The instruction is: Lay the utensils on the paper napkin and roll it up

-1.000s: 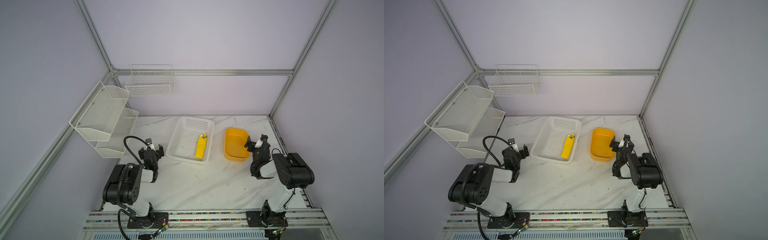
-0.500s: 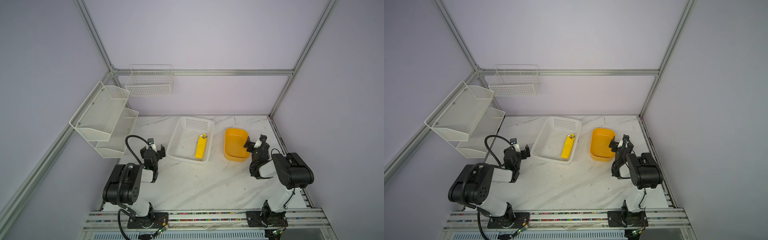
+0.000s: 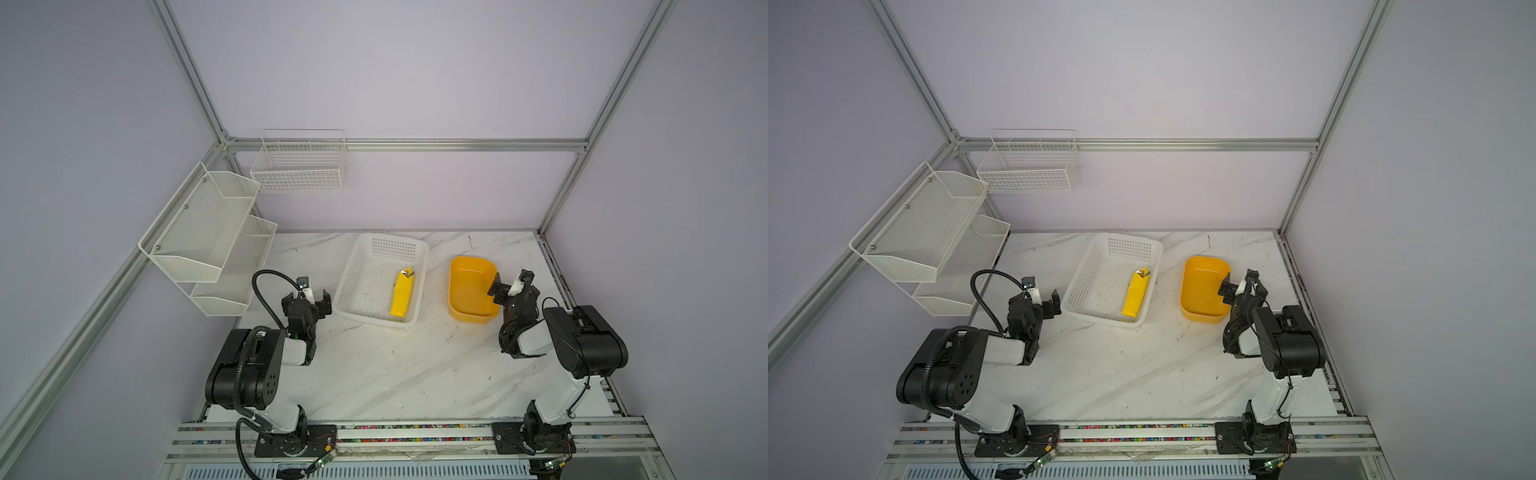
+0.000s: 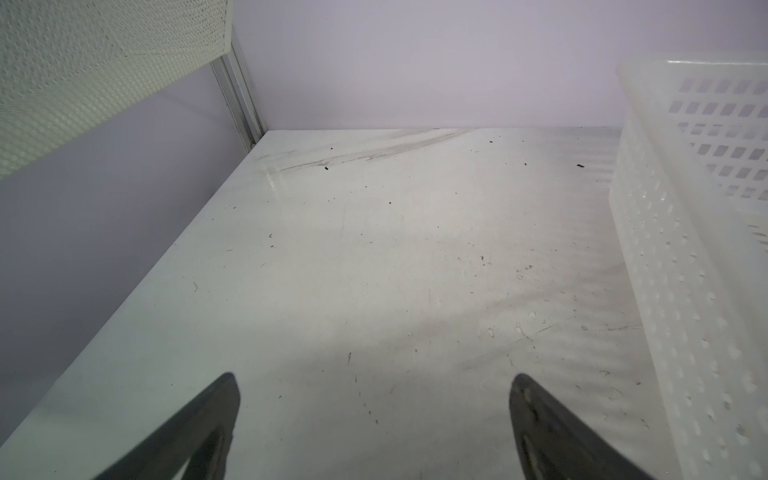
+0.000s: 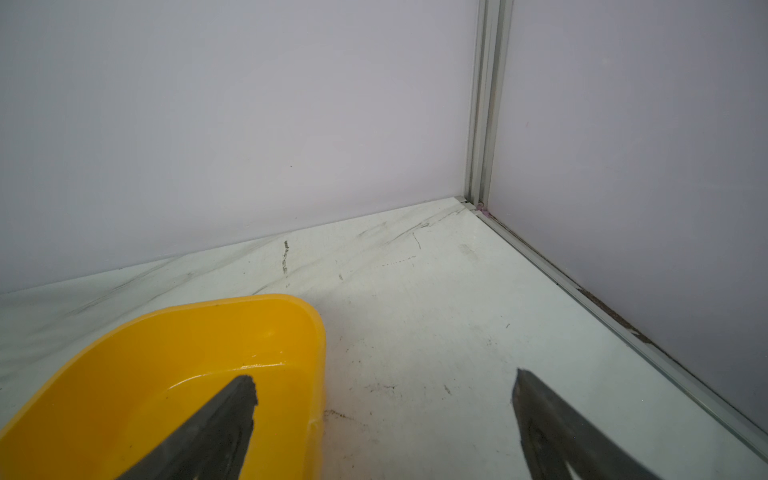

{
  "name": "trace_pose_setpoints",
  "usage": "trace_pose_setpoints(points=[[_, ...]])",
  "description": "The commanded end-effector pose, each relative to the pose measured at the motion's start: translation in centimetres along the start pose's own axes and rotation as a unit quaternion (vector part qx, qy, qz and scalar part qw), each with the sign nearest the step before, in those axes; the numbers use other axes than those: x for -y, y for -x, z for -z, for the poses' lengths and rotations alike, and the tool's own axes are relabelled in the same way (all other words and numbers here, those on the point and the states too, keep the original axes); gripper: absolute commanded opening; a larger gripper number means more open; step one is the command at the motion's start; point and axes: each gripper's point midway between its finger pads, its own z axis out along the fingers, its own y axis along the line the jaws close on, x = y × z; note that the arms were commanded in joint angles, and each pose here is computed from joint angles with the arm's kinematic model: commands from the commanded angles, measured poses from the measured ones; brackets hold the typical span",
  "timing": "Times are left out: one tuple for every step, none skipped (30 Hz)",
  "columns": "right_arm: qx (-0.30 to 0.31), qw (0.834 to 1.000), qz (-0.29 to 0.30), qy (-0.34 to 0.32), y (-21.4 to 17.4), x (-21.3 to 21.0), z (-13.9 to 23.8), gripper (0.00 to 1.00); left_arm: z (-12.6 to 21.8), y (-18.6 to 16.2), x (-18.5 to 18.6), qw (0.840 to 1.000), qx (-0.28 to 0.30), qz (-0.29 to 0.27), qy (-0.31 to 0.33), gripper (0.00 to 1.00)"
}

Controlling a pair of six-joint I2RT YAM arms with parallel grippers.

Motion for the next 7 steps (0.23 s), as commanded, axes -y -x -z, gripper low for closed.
trace_pose_setpoints(points=[[0.016,1.0,0.002,-0.003,0.99,-0.22,-0.29,0.97,0.26,1.36,-0.21,1.0,0.025,0.0,0.0,1.0],[0.015,1.0,0.003,-0.003,0.99,-0.25,-0.32,0.97,0.28,1.29,-0.2,1.0,0.024,0.0,0.0,1.0],[0.015,1.0,0.003,-0.003,1.04,-0.3,-0.41,0.97,0.26,1.33,-0.21,1.0,0.025,0.0,0.0,1.0],[0.014,1.0,0.005,-0.004,0.97,-0.29,-0.42,0.97,0.26,1.32,-0.22,1.0,0.024,0.0,0.0,1.0],[0.014,1.0,0.006,-0.004,0.98,-0.31,-0.4,0.97,0.27,1.24,-0.22,1.0,0.023,0.0,0.0,1.0],[0.015,1.0,0.005,-0.004,1.02,-0.34,-0.4,0.98,0.27,1.31,-0.2,1.0,0.024,0.0,0.0,1.0],[0.014,1.0,0.005,-0.003,0.97,-0.35,-0.37,0.97,0.28,1.28,-0.2,1.0,0.024,0.0,0.0,1.0]])
